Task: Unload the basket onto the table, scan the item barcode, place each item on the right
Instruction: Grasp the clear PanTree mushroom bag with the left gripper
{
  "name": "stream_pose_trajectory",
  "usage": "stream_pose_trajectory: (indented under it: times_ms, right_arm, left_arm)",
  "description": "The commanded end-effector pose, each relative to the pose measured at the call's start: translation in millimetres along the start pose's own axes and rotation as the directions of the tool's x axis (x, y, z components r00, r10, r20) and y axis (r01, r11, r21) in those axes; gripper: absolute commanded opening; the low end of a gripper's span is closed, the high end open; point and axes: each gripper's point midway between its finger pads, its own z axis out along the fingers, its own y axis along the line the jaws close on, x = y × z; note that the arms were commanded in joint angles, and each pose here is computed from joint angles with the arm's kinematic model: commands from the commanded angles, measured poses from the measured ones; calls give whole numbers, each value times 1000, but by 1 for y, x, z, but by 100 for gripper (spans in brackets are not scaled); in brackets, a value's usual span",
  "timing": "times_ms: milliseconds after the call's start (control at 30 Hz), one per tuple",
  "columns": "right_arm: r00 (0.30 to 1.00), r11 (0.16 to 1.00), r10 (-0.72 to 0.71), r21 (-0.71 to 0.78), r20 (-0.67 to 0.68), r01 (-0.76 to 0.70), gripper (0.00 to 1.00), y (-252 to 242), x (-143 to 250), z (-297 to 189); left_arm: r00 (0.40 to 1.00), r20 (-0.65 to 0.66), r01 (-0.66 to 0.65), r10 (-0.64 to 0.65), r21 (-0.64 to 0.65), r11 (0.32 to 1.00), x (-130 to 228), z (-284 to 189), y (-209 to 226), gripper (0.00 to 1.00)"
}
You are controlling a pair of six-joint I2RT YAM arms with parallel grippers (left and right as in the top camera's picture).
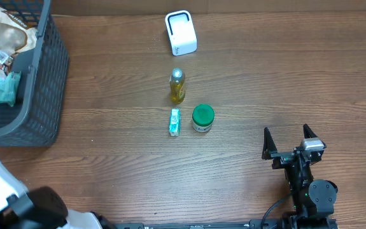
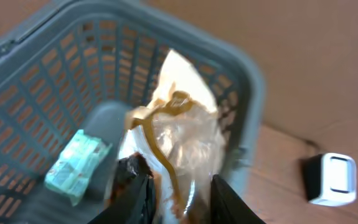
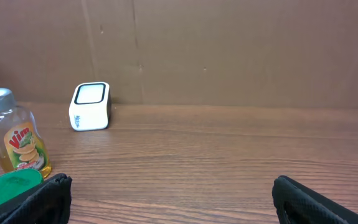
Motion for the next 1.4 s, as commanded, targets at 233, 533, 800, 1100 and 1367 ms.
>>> stream_pose_trajectory:
  times_ms: [233,533,800,1100,1367]
  right_arm:
    - [1000,1000,-1,-2,-4,1,100,1,4,0]
    - [1000,1000,-1,-3,-4,1,100,1,4,0]
    - [1000,1000,-1,-3,-4,1,100,1,4,0]
    - [1000,1000,-1,-3,-4,1,100,1,4,0]
    - [1000,1000,-1,-3,-4,1,100,1,4,0]
  left_arm:
    - [998,67,7,-21,202,979,-10,-63,-61,25]
    - [998,37,63,-57,-164,984,0,-45,9,75]
    - [977,-147,120,-154,-217,969,44,30,47,99]
    - [858,-362,303,-364,-215,929,114,112,67,95]
    - [753,-289,337,-591,-602,723,163,121,113,96]
